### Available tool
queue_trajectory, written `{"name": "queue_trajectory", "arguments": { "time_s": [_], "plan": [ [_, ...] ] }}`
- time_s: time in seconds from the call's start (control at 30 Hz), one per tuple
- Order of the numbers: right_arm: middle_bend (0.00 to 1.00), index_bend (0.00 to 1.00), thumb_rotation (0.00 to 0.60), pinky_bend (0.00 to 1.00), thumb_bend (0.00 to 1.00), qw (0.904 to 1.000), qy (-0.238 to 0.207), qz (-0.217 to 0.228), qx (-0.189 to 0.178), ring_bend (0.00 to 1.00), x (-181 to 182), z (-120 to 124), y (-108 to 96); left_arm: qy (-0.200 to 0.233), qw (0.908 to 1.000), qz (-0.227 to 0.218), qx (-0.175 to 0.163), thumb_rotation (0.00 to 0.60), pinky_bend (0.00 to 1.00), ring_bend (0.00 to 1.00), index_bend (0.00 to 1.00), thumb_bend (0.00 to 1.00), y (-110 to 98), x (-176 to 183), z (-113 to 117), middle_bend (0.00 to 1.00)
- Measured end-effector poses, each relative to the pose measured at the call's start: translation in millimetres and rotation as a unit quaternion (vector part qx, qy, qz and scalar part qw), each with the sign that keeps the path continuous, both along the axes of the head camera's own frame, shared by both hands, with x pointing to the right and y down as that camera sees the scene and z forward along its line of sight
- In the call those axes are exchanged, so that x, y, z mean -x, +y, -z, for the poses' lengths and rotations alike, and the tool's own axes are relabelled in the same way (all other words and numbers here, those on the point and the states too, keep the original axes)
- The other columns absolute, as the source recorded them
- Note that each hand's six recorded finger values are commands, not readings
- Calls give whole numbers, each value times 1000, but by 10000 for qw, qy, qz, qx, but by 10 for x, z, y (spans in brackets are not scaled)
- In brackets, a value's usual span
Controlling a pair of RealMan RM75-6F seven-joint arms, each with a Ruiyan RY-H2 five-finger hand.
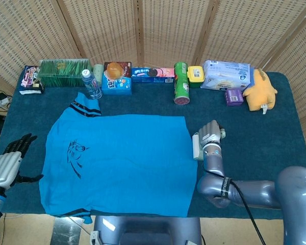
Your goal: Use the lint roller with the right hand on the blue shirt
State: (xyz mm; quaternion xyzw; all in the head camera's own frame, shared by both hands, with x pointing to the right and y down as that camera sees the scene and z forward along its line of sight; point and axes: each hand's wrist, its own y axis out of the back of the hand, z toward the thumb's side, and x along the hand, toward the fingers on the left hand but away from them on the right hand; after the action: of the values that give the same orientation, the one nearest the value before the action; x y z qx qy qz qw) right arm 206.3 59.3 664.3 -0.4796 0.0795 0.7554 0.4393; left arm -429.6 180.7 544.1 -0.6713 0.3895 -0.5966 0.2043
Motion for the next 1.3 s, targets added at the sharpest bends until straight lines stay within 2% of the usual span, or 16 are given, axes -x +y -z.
{"name": "queue_trajectory", "arguments": {
  "time_s": [0.17, 0.33, 0.6, 0.67, 0.77, 0.9, 0.97, 1.03, 1.13, 1.23, 1.3],
  "plan": [
    [805, 974, 600, 1000, 1000, 9993, -364, -68, 31, 915, -94, 88, -112, -29, 10000, 37, -33, 600, 18, 0, 0, 82, -2, 34, 32, 0],
    [800, 974, 600, 1000, 1000, 9947, -1001, -218, 125, 897, -188, 67, -198, -69, 9999, 71, -53, 600, 18, 0, 0, 82, 8, 69, 74, 0],
    [796, 975, 600, 1000, 1000, 9847, -1718, -220, -178, 872, -482, -19, -397, -129, 9998, 107, -104, 600, 18, 0, 0, 82, 10, 109, 139, 0],
    [778, 954, 600, 997, 1000, 9835, -1783, -176, -234, 836, -567, -42, -416, -136, 9998, 121, -104, 600, 18, 0, 0, 81, 12, 117, 146, 0],
    [694, 818, 600, 903, 970, 9828, -1819, -135, -297, 726, -735, -83, -416, -135, 9998, 137, -97, 600, 18, 0, 0, 81, 15, 124, 145, 0],
    [500, 551, 600, 631, 732, 9825, -1815, -358, -231, 504, -1006, -160, -320, -134, 9998, 124, -96, 600, 18, 0, 0, 82, 2, 123, 141, 0],
    [332, 381, 600, 494, 579, 9830, -1765, -475, -152, 341, -1117, -192, -260, -136, 9998, 105, -102, 600, 18, 0, 0, 82, -11, 115, 144, 0],
    [180, 245, 600, 379, 467, 9845, -1670, -535, -50, 208, -1215, -216, -202, -135, 9998, 97, -107, 600, 18, 0, 0, 82, -21, 111, 145, 0],
    [44, 143, 600, 255, 316, 9858, -1553, -641, 37, 81, -1306, -220, -171, -126, 9998, 77, -105, 600, 18, 0, 0, 82, -33, 100, 142, 0],
    [1, 76, 600, 192, 179, 9870, -1439, -720, 48, 12, -1377, -199, -166, -106, 9999, 70, -99, 600, 18, 0, 0, 82, -37, 88, 136, 0],
    [0, 52, 600, 163, 88, 9876, -1394, -716, -20, 0, -1397, -169, -188, -99, 9999, 69, -99, 600, 18, 0, 0, 82, -39, 85, 135, 0]
  ]
}}
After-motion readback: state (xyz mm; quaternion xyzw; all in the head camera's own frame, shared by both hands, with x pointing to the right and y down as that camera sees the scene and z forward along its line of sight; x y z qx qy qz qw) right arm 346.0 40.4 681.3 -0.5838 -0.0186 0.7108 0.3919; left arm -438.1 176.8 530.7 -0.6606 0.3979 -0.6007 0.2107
